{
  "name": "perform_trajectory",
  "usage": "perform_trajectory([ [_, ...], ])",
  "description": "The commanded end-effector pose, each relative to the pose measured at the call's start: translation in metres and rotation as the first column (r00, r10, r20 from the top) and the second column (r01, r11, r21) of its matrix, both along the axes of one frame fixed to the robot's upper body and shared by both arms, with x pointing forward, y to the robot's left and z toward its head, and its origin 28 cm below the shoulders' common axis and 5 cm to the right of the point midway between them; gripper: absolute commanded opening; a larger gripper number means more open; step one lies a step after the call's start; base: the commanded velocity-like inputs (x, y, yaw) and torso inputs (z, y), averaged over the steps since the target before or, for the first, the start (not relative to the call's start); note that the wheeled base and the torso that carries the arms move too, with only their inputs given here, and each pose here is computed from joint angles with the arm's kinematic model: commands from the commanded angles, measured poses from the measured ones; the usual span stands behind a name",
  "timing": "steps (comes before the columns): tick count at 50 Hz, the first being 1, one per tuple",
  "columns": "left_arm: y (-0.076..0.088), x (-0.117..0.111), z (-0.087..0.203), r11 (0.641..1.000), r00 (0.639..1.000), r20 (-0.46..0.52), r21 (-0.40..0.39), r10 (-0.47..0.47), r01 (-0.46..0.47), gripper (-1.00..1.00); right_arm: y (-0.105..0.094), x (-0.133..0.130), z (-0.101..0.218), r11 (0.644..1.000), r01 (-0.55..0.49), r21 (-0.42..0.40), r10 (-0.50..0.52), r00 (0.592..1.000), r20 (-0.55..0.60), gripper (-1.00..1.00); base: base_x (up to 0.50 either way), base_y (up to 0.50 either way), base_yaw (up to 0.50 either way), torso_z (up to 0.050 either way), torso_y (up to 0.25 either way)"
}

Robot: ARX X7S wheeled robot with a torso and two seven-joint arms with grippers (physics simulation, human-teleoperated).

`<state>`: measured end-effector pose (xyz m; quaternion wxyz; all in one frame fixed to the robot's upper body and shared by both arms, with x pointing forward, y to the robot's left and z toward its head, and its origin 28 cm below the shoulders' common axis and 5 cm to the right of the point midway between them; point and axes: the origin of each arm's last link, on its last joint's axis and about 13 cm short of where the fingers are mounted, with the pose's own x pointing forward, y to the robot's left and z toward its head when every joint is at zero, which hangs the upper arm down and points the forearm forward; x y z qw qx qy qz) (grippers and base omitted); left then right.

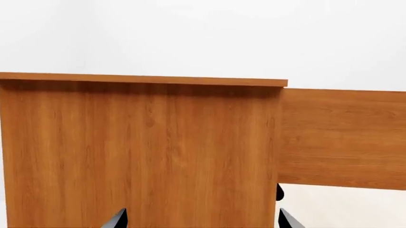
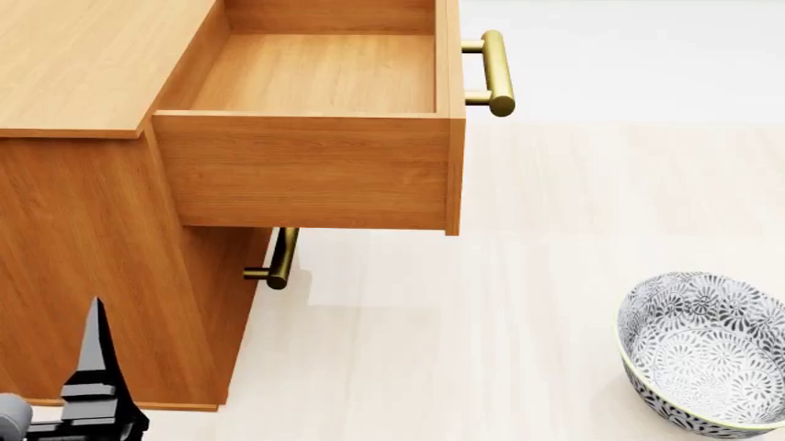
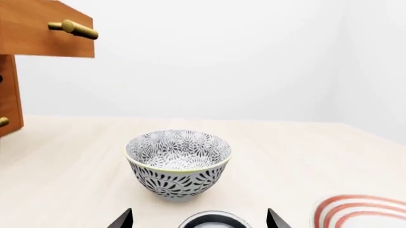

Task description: Put the ketchup in the top drawer of the cabinet.

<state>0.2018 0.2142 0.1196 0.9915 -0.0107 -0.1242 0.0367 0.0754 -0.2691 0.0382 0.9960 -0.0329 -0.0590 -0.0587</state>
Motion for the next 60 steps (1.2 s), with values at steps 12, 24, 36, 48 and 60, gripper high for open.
perform_trajectory([
  [12,0.0,0.001,-0.001,1.0,1.0,-0.005,0.0,0.0,0.0,1.0,0.0,0.001,-0.006,1.0,0.005,0.005,-0.005,1.0,-0.01,1.0,0.0,0.0,0.0,0.0,0.0],
  [24,0.0,0.002,-0.003,1.0,1.0,-0.01,0.0,0.001,-0.001,1.0,-0.001,0.002,-0.013,0.999,0.025,0.02,-0.025,0.999,-0.021,1.0,0.0,0.0,0.0,0.0,0.0],
  [36,0.0,0.002,-0.004,1.0,1.0,-0.014,0.001,0.0,0.0,1.0,-0.003,0.002,-0.018,0.999,0.04,0.026,-0.039,0.999,-0.029,1.0,0.0,0.0,0.0,0.0,0.0],
  [48,0.001,0.002,-0.006,1.0,1.0,-0.016,-0.001,0.003,-0.003,1.0,-0.003,0.005,-0.022,0.998,0.044,0.035,-0.043,0.999,-0.032,1.0,0.0,0.0,0.0,0.0,0.0],
  [60,0.001,0.003,-0.006,1.0,1.0,-0.019,0.0,0.002,-0.002,1.0,-0.005,0.007,-0.028,0.997,0.048,0.059,-0.046,0.999,-0.028,1.0,0.0,0.0,0.0,0.0,0.0],
])
